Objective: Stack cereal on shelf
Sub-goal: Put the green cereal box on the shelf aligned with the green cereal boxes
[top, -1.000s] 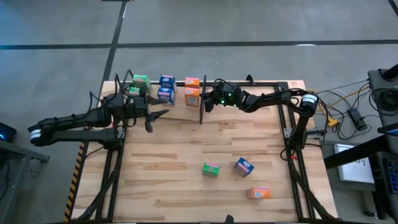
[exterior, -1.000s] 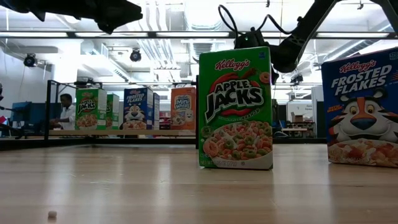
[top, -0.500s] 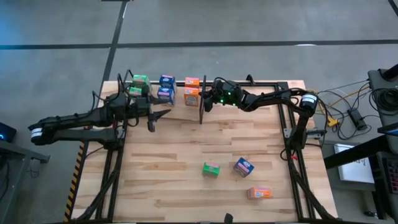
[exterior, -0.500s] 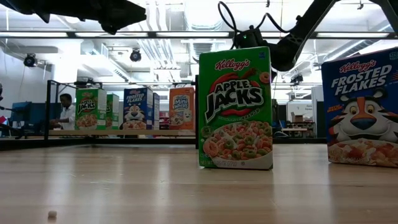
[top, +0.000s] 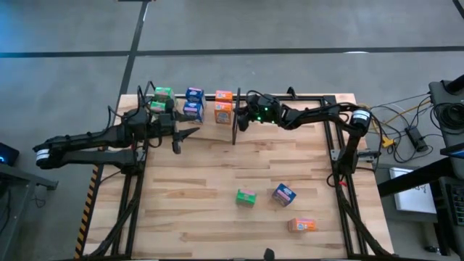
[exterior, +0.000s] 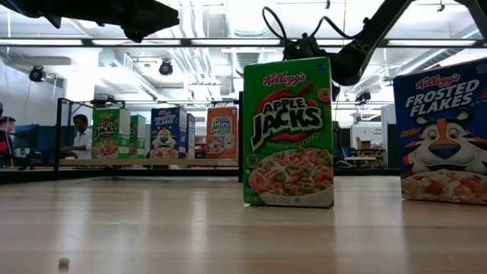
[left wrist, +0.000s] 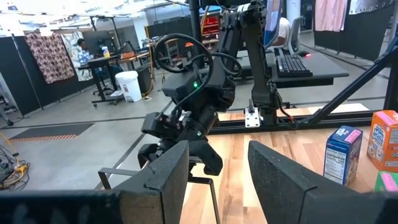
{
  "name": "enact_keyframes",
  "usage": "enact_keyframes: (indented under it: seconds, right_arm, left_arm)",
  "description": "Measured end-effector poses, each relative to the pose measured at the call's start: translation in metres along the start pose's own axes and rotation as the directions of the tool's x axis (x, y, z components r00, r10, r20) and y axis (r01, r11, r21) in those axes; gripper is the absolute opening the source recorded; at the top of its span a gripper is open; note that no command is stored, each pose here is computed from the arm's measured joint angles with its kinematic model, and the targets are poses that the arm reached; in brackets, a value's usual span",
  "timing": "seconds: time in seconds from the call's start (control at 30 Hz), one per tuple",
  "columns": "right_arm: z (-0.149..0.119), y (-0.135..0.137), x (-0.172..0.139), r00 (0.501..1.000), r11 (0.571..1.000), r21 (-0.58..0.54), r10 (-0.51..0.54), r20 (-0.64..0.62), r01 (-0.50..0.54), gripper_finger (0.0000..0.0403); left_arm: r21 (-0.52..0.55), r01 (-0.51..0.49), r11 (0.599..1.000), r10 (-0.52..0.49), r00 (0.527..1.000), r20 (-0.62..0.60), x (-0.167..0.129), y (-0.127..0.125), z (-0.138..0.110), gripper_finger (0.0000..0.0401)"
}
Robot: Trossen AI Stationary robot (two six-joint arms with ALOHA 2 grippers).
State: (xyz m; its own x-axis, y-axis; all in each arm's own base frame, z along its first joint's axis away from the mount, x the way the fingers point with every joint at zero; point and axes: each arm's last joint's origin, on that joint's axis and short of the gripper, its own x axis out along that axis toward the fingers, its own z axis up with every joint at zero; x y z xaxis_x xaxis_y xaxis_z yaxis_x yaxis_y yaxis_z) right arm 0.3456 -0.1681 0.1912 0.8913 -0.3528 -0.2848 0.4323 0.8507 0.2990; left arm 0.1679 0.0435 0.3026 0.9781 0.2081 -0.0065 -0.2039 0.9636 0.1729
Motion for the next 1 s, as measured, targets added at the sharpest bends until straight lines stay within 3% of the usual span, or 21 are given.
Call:
enact_keyframes:
  seconds: [0.27, 0.47, 0.8, 1.0]
  right_arm:
    - [0.002, 0.002, -0.016, 0.989, 0.999, 0.002, -0.041, -0.141, 0.041, 0.0009]
    - [0.012, 0.019, -0.046, 0.966, 0.999, -0.006, -0.049, -0.254, 0.049, 0.0009]
    - [0.034, 0.085, -0.111, 0.966, 0.995, -0.079, 0.038, -0.254, -0.060, 0.0009]
    - [0.031, 0.126, -0.143, 0.951, 0.980, -0.071, 0.159, -0.265, -0.183, 0.0009]
  left_arm:
    - [-0.045, 0.002, 0.999, -0.003, 1.000, -0.017, 0.001, 0.000, -0.002, 0.0150]
    - [-0.083, 0.027, 0.996, -0.031, 0.999, -0.039, 0.005, -0.005, -0.005, 0.0150]
    - [-0.133, 0.150, 0.980, -0.161, 0.985, -0.068, 0.014, -0.030, -0.009, 0.0150]
    - [-0.162, 0.152, 0.975, -0.168, 0.982, -0.089, 0.015, -0.051, -0.009, 0.0150]
